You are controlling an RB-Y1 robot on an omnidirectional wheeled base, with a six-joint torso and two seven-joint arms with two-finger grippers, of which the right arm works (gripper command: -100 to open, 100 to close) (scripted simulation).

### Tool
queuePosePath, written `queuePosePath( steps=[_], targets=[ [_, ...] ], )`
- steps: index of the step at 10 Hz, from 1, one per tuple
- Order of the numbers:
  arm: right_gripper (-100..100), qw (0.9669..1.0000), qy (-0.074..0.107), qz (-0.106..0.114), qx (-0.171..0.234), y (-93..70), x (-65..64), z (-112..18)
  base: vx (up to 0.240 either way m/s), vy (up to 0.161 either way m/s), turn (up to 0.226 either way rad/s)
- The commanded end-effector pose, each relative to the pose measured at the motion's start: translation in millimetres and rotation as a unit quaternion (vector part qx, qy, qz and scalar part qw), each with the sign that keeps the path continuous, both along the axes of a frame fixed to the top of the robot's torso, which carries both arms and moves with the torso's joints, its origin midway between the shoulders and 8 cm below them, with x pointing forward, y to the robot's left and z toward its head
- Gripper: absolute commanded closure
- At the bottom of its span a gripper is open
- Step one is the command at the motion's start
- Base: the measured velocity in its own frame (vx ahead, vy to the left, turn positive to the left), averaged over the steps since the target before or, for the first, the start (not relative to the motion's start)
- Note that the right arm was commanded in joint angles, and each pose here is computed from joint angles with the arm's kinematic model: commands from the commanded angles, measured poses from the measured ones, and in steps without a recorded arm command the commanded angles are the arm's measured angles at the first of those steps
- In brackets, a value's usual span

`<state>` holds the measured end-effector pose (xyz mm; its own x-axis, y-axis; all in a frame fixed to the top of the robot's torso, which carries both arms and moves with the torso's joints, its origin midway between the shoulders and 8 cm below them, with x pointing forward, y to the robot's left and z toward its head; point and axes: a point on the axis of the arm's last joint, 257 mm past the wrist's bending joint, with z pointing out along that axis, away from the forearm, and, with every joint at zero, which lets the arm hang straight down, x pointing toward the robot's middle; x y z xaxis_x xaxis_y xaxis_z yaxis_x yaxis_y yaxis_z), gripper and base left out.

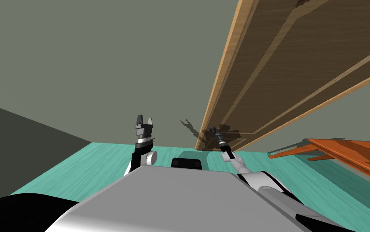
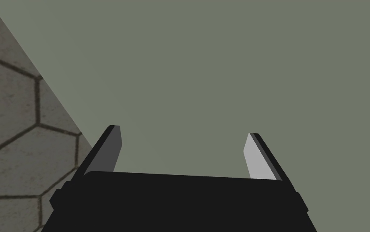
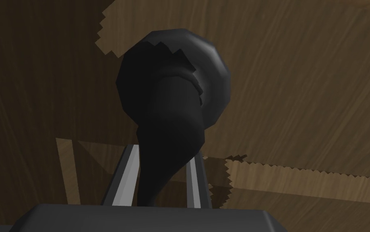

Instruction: Pull the door open

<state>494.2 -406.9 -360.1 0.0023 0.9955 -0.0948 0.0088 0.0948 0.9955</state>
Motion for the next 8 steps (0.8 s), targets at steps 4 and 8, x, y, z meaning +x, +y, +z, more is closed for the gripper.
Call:
queuePosePath(
  steps=[4, 8],
  targets=[
    [100, 0.9999, -0.003, 0.012, -0.002, -4.1, -8.2, 1.5, -0.057, -0.021, 0.061],
    [100, 0.9993, -0.005, 0.037, -0.004, -10.9, -25.2, 3.9, -0.179, -0.085, 0.120]
  ],
)
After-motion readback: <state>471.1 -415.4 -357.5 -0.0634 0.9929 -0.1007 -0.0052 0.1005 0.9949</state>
